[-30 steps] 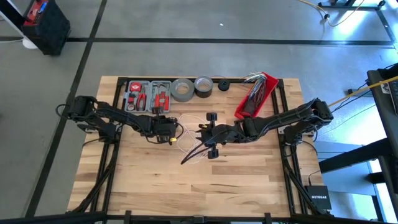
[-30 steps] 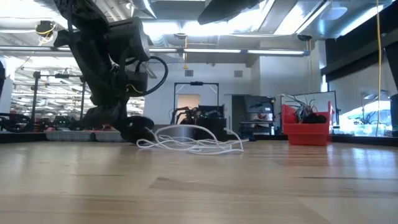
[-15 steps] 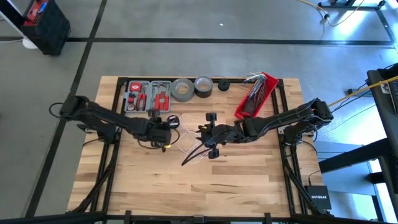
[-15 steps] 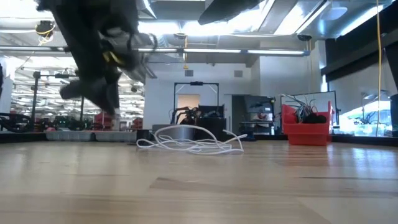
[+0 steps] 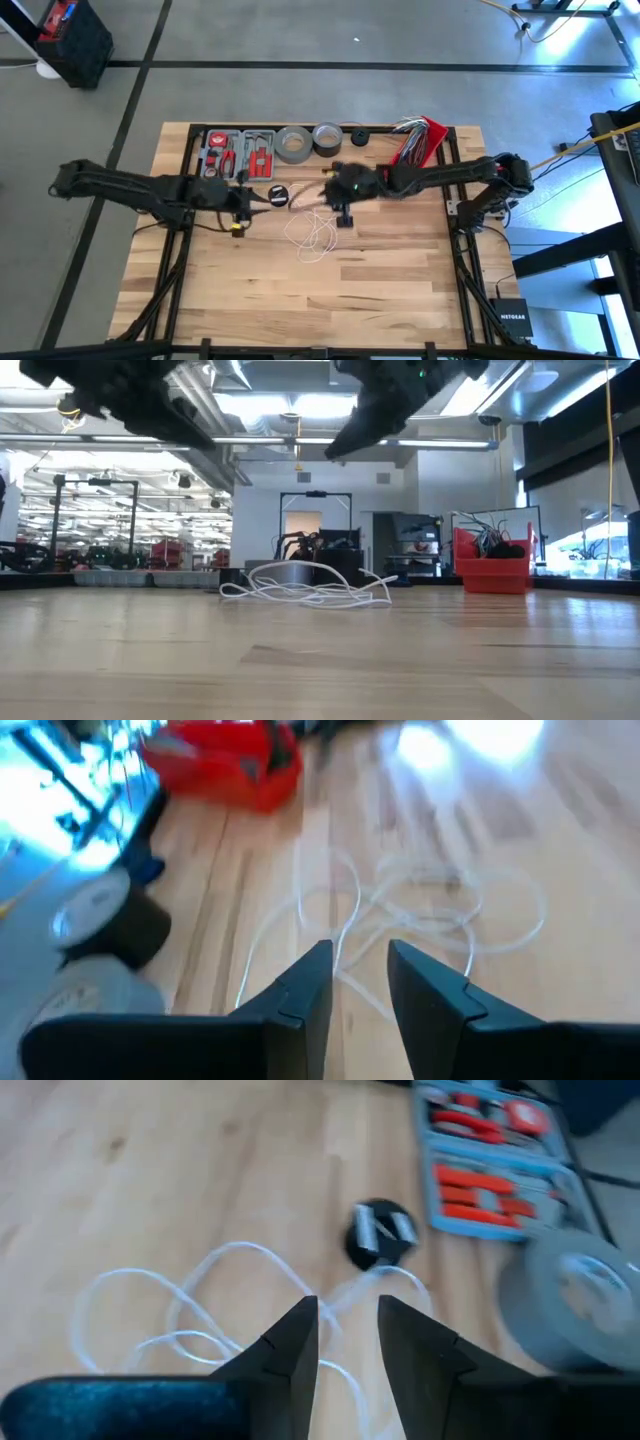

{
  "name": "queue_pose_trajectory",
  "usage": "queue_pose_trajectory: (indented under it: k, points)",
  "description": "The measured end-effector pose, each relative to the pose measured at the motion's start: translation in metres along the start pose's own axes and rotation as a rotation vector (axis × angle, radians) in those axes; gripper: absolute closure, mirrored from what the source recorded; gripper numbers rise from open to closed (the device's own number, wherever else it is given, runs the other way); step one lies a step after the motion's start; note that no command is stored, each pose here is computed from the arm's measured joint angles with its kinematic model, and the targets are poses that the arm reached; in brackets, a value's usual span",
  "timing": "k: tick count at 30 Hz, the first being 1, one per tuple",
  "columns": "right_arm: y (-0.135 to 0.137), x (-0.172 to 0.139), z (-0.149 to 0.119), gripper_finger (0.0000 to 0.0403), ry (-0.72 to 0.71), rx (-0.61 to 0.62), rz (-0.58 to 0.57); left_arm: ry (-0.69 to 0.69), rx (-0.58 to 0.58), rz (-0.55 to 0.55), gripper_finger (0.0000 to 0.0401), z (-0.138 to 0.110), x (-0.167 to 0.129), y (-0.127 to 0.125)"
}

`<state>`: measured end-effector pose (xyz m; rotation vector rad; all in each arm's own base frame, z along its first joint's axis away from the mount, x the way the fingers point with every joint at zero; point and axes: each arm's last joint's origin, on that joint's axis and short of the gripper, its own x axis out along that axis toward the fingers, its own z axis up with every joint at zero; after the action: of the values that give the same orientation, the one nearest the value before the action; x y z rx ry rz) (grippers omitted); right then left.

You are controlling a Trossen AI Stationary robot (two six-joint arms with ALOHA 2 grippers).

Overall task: Coil cords
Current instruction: Return to Home Position

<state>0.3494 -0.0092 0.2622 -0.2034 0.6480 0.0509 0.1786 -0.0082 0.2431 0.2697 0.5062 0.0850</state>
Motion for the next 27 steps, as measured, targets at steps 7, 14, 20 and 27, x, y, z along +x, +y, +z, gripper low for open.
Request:
queue_pose_trajectory:
  k: [7,14,20,27]
  points:
    - [-0.031,-0.016,-0.021,0.0292,-0.148,0.064,0.051,-0.188,-0.04,-0.056,0.0325,-0.031,-0.017,0.011]
    - [-0.037,-0.047,-0.063,0.0292,-0.387,0.131,0.005,-0.263,-0.144,-0.034,0.0331,-0.038,-0.03,0.016]
    - [-0.02,-0.073,-0.107,0.0292,-0.46,0.244,-0.11,-0.24,-0.128,0.042,0.0333,-0.04,-0.032,0.018]
    - [0.009,-0.095,-0.144,0.0292,-0.616,0.29,-0.187,-0.218,-0.078,0.054,0.0333,-0.041,-0.031,0.018]
